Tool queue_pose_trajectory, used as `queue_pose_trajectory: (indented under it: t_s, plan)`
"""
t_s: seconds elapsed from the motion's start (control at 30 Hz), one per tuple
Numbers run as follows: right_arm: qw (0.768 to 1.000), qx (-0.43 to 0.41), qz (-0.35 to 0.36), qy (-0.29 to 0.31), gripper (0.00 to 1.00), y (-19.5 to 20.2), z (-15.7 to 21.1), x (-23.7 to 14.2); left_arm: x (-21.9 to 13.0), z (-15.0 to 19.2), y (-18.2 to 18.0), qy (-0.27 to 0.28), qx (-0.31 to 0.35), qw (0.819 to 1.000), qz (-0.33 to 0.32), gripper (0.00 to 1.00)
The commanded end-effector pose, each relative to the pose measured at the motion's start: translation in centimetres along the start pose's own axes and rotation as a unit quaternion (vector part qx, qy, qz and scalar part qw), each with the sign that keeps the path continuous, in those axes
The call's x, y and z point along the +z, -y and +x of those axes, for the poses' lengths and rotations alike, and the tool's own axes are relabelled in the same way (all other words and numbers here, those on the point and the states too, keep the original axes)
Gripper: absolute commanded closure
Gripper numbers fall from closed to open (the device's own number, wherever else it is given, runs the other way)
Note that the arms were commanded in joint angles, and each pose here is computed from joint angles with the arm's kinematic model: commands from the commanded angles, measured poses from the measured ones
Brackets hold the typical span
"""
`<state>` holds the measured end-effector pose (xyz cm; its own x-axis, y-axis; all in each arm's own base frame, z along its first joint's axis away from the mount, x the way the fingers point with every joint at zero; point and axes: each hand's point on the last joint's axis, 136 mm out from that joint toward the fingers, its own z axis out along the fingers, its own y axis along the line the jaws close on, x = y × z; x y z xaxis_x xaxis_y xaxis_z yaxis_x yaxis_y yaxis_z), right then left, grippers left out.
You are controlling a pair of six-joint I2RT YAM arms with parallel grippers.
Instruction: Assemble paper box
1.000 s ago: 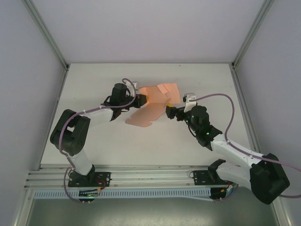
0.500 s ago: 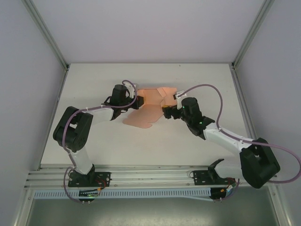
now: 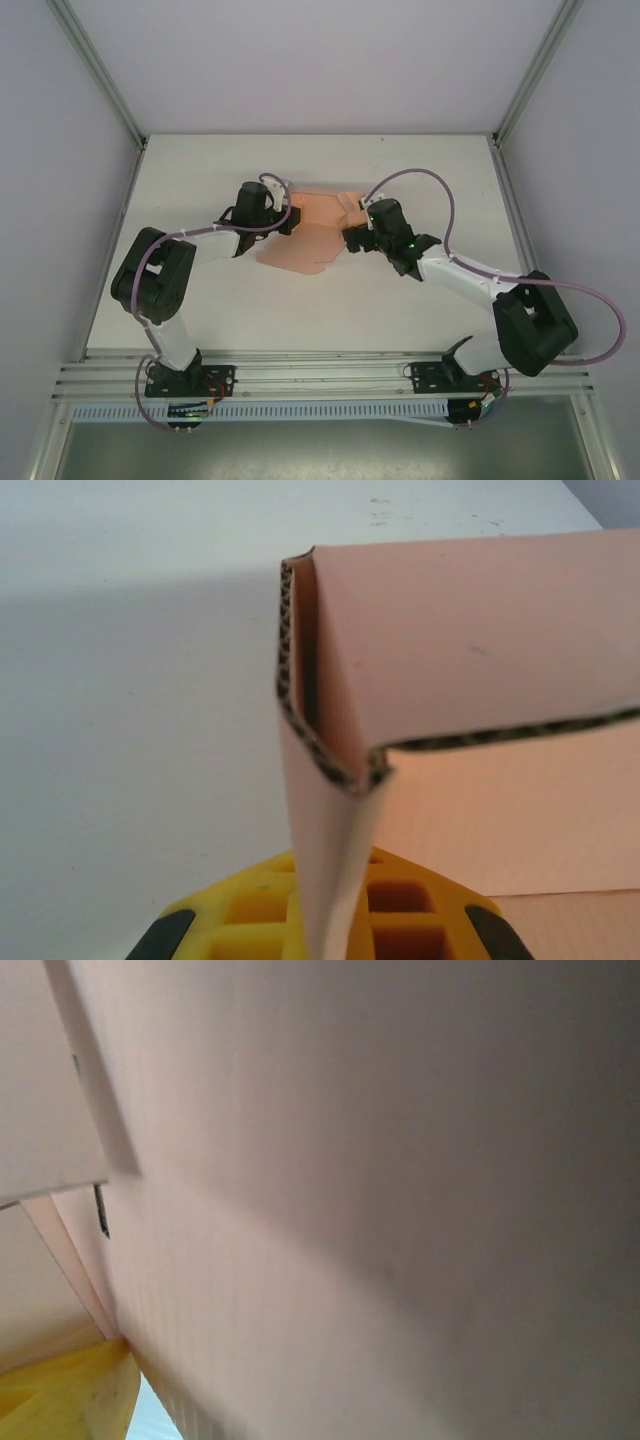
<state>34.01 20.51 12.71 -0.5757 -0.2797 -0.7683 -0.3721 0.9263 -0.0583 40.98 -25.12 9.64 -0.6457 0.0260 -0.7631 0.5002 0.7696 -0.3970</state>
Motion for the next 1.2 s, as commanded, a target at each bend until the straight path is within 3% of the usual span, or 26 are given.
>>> queue_pose_trajectory:
  t_s: [0.0, 0.4, 0.6, 0.77, 1.03, 1.17]
  plan:
    - [0.999, 0.005, 0.044, -0.009, 0.01, 0.7, -0.4, 0.5, -1.2, -1.8, 6.2, 0.031, 0.078, 0.992, 0.096, 1.0]
    - [0.997, -0.027, 0.067, 0.009, 0.01, -0.6, -1.7, 1.1, -2.5, -2.6, 8.5, 0.057, 0.101, 0.984, 0.133, 1.0]
    - [0.997, -0.017, 0.066, 0.032, 0.01, -0.4, -2.6, 0.1, -2.2, -2.7, 6.8, 0.057, 0.081, 0.991, 0.085, 1.0]
    - [0.996, -0.001, 0.065, 0.058, 0.01, 0.4, -3.1, -2.4, -1.6, -2.8, 4.5, 0.057, 0.034, 0.997, 0.025, 1.0]
    - [0.991, 0.05, 0.032, 0.123, 0.01, 2.7, -2.9, -8.6, -1.1, -2.8, 3.8, 0.057, 0.006, 0.998, 0.014, 1.0]
    - [0.983, 0.091, 0.051, 0.152, 0.01, 5.4, -2.7, -11.2, -1.2, -2.7, 4.0, 0.061, 0.008, 0.998, 0.02, 1.0]
